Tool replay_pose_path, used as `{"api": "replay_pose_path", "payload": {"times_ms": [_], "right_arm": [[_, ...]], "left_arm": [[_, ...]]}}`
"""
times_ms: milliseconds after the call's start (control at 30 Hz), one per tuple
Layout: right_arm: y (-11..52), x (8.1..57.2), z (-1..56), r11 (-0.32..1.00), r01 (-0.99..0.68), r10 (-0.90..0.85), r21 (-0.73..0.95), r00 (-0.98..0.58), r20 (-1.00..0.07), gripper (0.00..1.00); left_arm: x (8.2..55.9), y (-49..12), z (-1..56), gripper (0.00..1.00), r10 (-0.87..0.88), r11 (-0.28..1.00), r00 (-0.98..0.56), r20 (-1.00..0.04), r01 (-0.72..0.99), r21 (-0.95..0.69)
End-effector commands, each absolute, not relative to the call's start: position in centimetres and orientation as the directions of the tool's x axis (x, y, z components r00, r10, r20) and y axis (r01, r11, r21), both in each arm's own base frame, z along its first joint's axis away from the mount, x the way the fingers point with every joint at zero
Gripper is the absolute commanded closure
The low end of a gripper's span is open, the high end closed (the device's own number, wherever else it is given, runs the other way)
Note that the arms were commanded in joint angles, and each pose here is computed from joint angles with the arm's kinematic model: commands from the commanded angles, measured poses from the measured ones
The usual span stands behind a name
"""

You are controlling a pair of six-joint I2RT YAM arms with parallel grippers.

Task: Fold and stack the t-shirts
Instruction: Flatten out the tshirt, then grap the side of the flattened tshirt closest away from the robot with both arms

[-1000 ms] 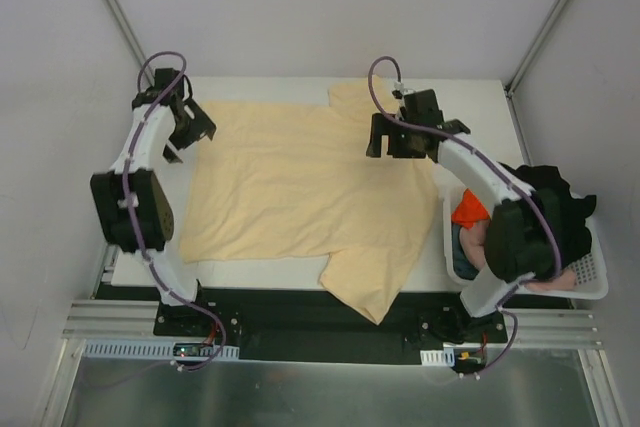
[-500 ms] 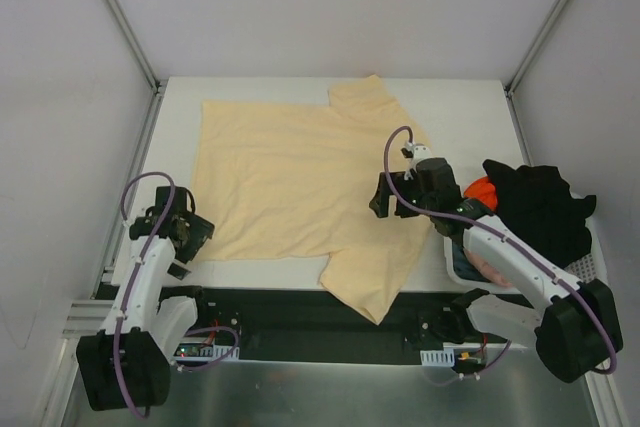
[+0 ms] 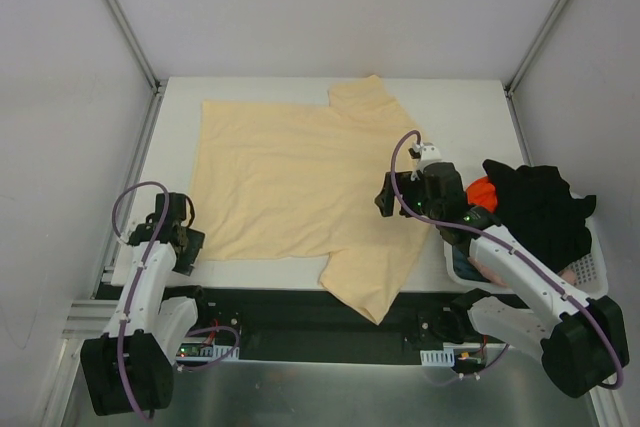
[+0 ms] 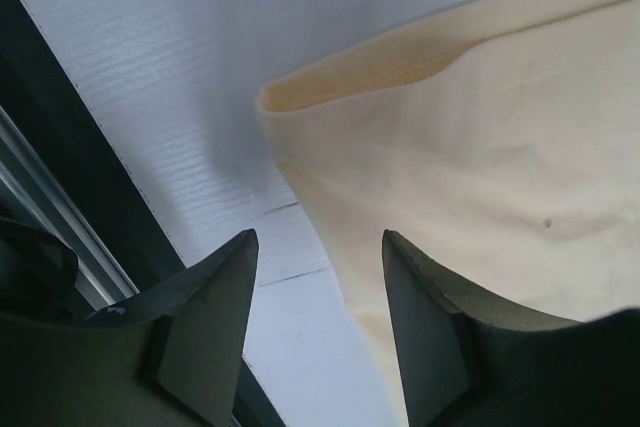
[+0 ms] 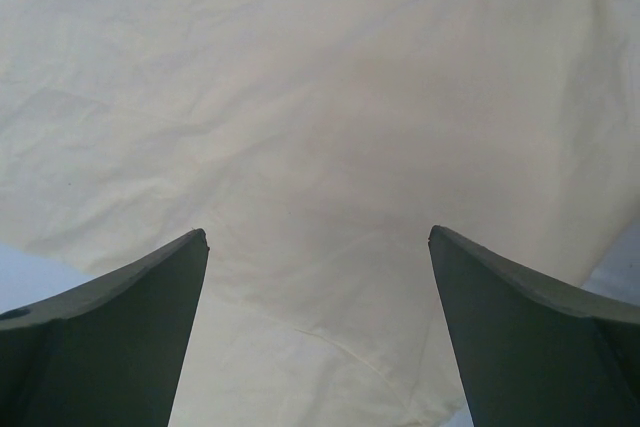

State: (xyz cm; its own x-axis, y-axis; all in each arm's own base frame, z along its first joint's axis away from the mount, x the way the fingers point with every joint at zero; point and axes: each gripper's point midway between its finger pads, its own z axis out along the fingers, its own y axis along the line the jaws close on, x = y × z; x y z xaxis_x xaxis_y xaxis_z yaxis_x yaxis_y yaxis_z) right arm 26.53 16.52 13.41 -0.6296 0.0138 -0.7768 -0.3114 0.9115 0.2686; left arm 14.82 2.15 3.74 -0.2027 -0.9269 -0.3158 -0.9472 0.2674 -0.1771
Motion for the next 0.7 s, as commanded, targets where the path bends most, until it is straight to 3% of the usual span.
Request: {"api": "replay_pose_path", "payload": {"times_ms": [0, 267, 400, 667], "right_arm": [[16.2, 27.5, 14.2, 0.924, -0.298, 0.018, 0.242, -0.597, -0.802, 0.03], [15.9, 27.5, 13.7, 0.931, -0.28, 0.015, 0.233, -0.61, -0.793, 0.03], [15.7, 27.3, 13.6, 0.935, -0.271, 0.009, 0.227, -0.624, -0.782, 0.03], [14.9, 26.7, 14.0, 0.945, -0.238, 0.024, 0.222, -0.63, -0.776, 0.03]], "left_arm": [[14.6, 3.1, 3.3, 0.49, -0.932, 0.193, -0.136, -0.336, -0.971, -0.142], [14.3, 3.6, 2.4, 0.52, -0.931, 0.168, -0.124, -0.342, -0.981, -0.102], [15.3, 3.4, 2.4, 0.59, -0.934, 0.177, -0.124, -0.335, -0.975, -0.135], [15.7, 3.1, 1.2, 0.59, -0.94, 0.196, -0.161, -0.3, -0.976, -0.092]]}}
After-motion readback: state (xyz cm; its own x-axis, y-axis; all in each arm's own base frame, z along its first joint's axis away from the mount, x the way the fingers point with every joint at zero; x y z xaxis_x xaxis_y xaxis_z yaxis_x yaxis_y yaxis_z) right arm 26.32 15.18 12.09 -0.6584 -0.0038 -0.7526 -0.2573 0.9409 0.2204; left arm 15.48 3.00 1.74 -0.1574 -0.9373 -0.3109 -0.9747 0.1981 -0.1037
